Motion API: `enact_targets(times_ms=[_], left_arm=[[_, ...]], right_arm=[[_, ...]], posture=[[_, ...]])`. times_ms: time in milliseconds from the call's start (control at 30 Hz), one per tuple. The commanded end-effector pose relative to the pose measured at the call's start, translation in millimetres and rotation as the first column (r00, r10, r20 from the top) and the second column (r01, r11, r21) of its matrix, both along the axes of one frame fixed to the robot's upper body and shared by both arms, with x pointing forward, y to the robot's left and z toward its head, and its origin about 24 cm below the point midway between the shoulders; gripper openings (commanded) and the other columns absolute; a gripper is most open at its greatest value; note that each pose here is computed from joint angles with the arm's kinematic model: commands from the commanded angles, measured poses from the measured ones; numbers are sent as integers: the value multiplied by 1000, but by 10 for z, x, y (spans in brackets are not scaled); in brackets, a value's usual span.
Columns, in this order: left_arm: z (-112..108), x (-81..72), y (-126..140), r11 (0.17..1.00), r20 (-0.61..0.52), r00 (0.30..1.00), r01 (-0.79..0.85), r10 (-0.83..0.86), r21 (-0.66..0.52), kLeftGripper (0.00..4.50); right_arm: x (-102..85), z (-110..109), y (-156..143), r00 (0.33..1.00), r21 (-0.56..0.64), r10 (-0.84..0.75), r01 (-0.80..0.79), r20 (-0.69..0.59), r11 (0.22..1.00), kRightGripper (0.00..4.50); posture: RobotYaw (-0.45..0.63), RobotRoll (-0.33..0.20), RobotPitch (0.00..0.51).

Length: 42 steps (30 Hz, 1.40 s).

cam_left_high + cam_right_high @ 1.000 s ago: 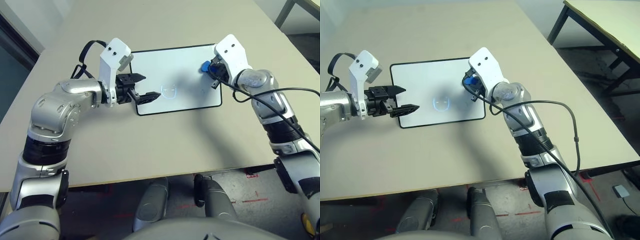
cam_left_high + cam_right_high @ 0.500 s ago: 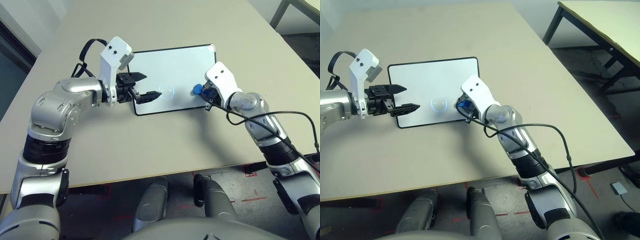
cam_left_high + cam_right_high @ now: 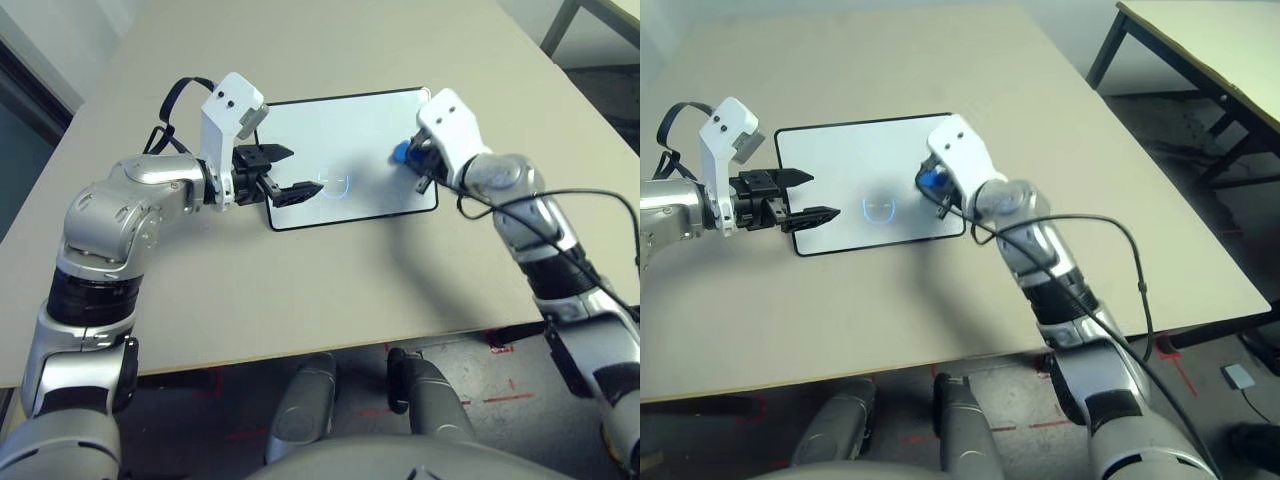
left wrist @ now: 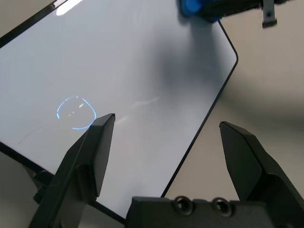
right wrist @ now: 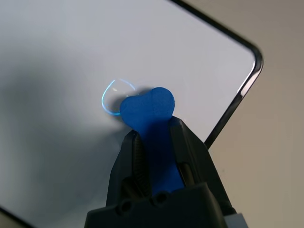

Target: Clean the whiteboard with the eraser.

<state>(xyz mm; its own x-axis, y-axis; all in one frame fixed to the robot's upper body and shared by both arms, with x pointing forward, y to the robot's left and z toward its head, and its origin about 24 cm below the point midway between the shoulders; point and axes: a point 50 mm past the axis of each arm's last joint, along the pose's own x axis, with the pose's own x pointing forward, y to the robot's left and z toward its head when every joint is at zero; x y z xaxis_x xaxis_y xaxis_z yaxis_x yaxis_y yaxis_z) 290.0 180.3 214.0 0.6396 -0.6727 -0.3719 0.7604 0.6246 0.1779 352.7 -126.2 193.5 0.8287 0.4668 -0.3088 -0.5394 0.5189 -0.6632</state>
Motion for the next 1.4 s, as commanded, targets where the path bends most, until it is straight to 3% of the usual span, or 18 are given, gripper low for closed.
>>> enact_targets(times_ms=[33,333,567,700,833,1000,1133,1233,1333,1400], left_arm=[[-46,-2,-17,1000,-14,1000,5,-5,4,4500],[-35,7,-18,1000,-12,1000,10,-10,10,4500],[-28,19,-31,1000,-9,1000,17,-17,12,4500],[-28,18,-32,1000,-9,1000,18,-18,12,4500],[-37,14,-28,1000,-9,1000,15,-14,10,4500],[-51,4,-27,1000,-11,1000,9,-9,6,4500],[-53,0,-17,1000,-6,1000,1,-1,2,4500],[3,29,9,999,36,999,-27,27,-18,4500],[137,96,50,993,122,988,-85,94,-77,4500],[322,195,124,970,234,950,-170,209,-176,4500]], right_arm=[[-116,-332,36,995,-9,21,-22,-102,1000,787],[-458,-767,106,969,-29,90,-100,-229,995,787],[-382,-710,62,976,-33,65,-73,-206,997,787],[-245,-552,15,987,-23,34,-38,-158,999,787],[-15,-201,-53,998,11,-17,17,-63,1000,787],[112,79,-64,999,60,-39,39,0,997,787],[112,218,-51,999,119,-48,46,19,992,786],[39,398,-52,998,247,-66,68,-16,967,786],[-53,706,-110,994,385,-105,113,-41,916,786],[-101,1029,-271,983,485,-183,172,-24,858,786]], posture=[[138,0,139],[133,0,135],[131,0,135],[132,0,134],[136,0,135],[145,0,137],[156,0,139],[168,0,141],[175,0,142],[178,0,142]])
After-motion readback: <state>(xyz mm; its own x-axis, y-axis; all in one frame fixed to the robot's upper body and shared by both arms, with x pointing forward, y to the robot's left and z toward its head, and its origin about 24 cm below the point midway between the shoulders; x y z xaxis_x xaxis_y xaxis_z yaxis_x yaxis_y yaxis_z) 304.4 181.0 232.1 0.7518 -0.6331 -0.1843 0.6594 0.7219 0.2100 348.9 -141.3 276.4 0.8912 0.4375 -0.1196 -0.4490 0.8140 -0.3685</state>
